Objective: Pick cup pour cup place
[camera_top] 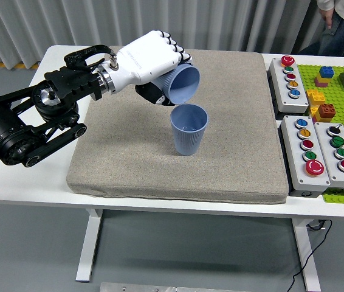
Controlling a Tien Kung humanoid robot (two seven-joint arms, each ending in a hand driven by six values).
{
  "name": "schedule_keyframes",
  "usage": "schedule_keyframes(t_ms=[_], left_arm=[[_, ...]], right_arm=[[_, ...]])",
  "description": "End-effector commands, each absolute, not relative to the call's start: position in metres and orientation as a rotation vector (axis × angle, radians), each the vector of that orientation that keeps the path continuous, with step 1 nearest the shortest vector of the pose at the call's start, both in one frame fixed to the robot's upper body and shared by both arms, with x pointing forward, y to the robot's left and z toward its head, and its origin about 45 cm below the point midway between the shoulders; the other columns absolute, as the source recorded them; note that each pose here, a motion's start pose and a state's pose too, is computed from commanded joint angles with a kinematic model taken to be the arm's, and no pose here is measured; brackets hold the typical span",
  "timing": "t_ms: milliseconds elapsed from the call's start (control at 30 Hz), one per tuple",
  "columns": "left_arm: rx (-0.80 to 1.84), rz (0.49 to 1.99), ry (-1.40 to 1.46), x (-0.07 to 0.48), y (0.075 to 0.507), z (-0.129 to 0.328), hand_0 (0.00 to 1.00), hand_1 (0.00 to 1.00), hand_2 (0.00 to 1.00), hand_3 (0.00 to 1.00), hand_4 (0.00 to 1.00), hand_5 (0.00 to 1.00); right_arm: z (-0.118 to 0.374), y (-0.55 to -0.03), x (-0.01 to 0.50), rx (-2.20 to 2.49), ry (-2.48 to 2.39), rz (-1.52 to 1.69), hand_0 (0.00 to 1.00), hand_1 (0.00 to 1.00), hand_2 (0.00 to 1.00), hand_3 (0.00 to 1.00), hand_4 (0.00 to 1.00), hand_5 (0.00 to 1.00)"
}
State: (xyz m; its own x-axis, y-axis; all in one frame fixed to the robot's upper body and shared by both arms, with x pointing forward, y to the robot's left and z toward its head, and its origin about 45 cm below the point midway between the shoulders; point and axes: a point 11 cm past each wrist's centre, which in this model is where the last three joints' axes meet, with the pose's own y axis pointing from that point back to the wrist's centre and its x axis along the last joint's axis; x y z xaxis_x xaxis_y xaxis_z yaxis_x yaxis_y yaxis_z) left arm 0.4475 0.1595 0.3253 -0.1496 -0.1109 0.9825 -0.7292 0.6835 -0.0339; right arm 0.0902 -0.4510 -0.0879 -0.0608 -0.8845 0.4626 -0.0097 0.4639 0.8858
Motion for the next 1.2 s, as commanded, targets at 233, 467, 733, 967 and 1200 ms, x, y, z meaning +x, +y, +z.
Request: schedule_keyframes(t_ms=[233,467,733,967,1200], left_arm=[[0.591,0.788,-1.408,0.454,0.184,0.328,0.559,0.496,0.539,0.515,0.872,0.159],[0.502,0.950,-1.166,0.460,0.208,0.328,0.560,0.500,0.545,0.516,0.872,0.163],[0.431,1.079,-0.980,0.460,0.233,0.316,0.561,0.499,0.541,0.516,0.871,0.164],[0.358,1.207,-0.770,0.454,0.259,0.295,0.561,0.498,0.541,0.516,0.873,0.167],[0.323,1.297,-0.633,0.444,0.276,0.268,0.561,0.497,0.542,0.515,0.874,0.170]], right_arm=[[-0.088,-0.451,0.091,0.835,-1.462,-0.874,0.650,0.652,0.588,0.592,0.002,0.058],[-0.088,-0.451,0.092,0.834,-1.466,-0.876,0.651,0.652,0.588,0.593,0.002,0.058],[-0.088,-0.450,0.089,0.832,-1.461,-0.879,0.651,0.652,0.588,0.593,0.002,0.059],[-0.089,-0.450,0.086,0.828,-1.455,-0.879,0.651,0.652,0.588,0.593,0.002,0.060],[-0.090,-0.450,0.084,0.828,-1.449,-0.879,0.651,0.652,0.588,0.594,0.002,0.060]])
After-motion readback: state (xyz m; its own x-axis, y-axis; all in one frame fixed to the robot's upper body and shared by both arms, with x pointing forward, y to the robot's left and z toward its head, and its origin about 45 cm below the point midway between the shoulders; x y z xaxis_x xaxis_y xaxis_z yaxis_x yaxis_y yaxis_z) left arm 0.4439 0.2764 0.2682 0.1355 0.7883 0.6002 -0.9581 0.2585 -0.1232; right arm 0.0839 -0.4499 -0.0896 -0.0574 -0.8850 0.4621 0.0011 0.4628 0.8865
